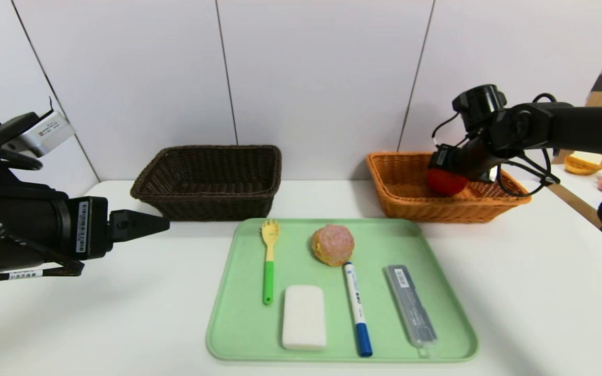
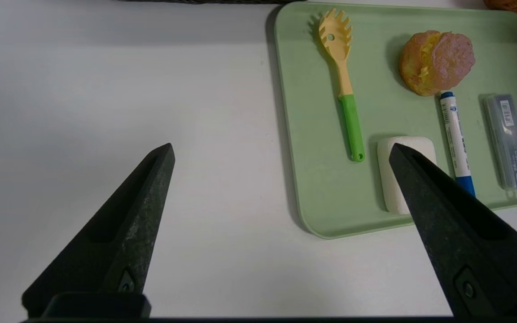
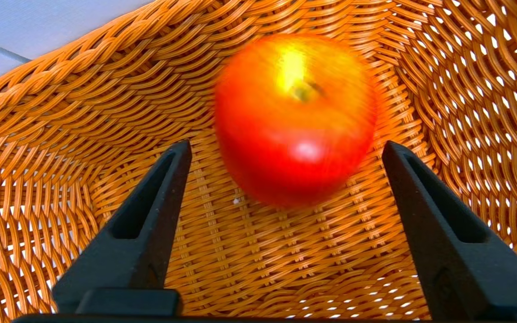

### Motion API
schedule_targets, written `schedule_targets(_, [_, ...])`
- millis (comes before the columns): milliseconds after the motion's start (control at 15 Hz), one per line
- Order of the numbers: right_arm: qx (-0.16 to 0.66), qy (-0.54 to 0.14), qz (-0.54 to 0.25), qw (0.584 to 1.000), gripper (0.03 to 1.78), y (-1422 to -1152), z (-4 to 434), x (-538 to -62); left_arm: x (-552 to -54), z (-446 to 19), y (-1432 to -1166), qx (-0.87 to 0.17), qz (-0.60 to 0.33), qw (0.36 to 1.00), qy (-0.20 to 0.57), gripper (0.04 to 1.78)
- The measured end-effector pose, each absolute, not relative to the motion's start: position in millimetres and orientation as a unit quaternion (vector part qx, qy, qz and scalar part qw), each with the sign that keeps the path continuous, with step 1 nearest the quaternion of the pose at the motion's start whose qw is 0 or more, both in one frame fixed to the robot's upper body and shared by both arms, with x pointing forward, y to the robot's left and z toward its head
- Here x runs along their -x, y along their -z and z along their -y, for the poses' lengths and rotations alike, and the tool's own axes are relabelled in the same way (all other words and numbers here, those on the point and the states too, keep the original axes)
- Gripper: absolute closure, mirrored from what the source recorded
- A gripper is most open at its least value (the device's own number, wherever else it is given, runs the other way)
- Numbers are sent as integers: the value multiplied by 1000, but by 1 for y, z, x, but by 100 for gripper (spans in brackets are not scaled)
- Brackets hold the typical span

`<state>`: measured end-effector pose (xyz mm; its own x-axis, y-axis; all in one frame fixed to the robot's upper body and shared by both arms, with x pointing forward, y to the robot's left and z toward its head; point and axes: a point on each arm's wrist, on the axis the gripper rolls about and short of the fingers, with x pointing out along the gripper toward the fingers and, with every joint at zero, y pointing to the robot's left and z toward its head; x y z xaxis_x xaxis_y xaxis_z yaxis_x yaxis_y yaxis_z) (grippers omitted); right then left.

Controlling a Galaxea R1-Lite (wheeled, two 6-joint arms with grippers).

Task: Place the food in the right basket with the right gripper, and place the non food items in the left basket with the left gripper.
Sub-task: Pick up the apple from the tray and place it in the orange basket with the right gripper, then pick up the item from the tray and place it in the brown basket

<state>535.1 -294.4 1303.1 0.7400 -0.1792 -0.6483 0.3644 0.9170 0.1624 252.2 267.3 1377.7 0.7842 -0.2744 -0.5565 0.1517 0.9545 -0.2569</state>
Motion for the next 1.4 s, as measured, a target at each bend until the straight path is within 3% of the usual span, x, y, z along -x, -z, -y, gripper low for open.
schedule_targets(200, [-144,144,-318,926,26,-1315,294,-529,-251,-268,-1377,100,-308,939,113,13])
schedule_targets(400, [-143,107,-286,942,21,-1355,275,-505,-248,-269,-1379,102,-304,940,114,13])
schedule_targets(600, [-125,20,-298,946,17,-1401,219,-441,-244,-271,-1379,106,-303,940,113,13])
schedule_targets(733, [-119,-12,-341,933,16,-1410,197,-404,-242,-271,-1380,121,-305,938,108,13])
schedule_targets(1067, [-108,-79,-499,856,13,-1409,166,-328,-237,-274,-1379,136,-314,934,101,13])
schedule_targets(1400, [-60,-78,-580,809,12,-1382,140,-306,-230,-277,-1377,135,-312,935,102,13])
